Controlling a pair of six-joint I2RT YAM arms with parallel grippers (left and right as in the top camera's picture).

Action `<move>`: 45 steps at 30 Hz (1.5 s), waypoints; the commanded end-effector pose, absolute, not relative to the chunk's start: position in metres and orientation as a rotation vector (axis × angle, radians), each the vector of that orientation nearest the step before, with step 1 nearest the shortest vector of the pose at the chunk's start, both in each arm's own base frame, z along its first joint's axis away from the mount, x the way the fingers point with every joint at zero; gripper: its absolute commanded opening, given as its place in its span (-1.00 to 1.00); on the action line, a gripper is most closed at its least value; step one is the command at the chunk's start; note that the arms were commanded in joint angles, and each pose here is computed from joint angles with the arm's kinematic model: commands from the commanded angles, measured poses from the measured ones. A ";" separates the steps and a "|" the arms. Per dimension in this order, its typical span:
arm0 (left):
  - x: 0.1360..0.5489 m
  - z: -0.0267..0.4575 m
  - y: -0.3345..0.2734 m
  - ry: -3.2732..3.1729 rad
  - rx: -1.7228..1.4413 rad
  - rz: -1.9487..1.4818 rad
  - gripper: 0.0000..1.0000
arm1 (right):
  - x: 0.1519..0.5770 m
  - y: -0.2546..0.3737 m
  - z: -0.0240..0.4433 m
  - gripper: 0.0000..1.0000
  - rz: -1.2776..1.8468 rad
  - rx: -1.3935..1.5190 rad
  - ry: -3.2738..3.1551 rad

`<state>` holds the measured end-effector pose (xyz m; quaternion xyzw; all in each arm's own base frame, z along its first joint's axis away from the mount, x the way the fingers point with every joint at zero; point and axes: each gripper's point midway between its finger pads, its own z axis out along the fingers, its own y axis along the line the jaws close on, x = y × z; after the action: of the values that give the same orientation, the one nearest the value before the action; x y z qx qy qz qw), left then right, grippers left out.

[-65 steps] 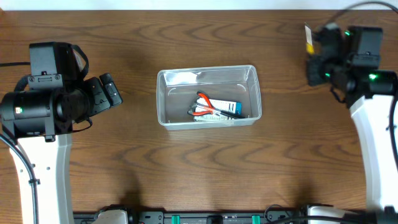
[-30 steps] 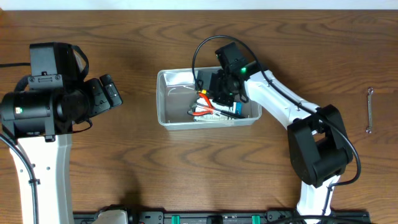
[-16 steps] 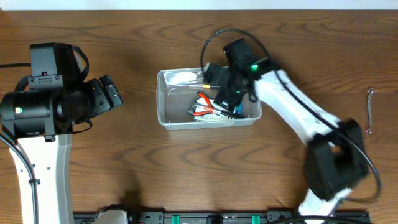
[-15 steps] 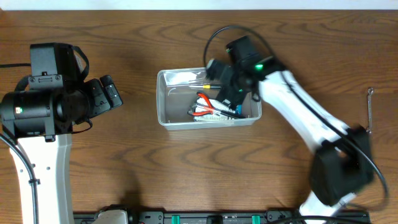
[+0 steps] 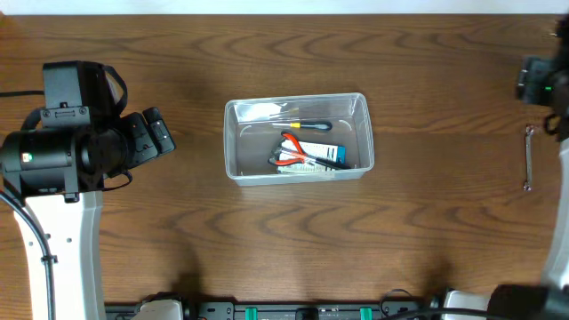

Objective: Pack container
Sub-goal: 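Move the right gripper to the silver wrench and grasp it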

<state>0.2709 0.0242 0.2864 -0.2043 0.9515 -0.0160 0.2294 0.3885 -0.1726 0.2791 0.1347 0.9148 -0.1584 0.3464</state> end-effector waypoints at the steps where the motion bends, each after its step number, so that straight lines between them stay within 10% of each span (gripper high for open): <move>1: 0.270 0.284 0.026 2.632 -0.543 -0.022 0.96 | 0.392 -0.201 0.226 0.55 -0.336 0.493 2.475; 17: 0.265 0.282 0.025 2.654 -0.547 -0.019 0.96 | 0.381 -0.250 0.048 0.38 -0.255 0.612 2.863; 45: 0.265 0.282 0.025 2.653 -0.552 -0.021 0.96 | 0.361 -0.263 -0.037 0.35 0.023 0.636 2.954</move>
<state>0.2658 0.0238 0.2837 -0.2047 0.9541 -0.0143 0.2181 0.3690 -0.2780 -0.0036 0.2202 0.9706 -0.0270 0.0929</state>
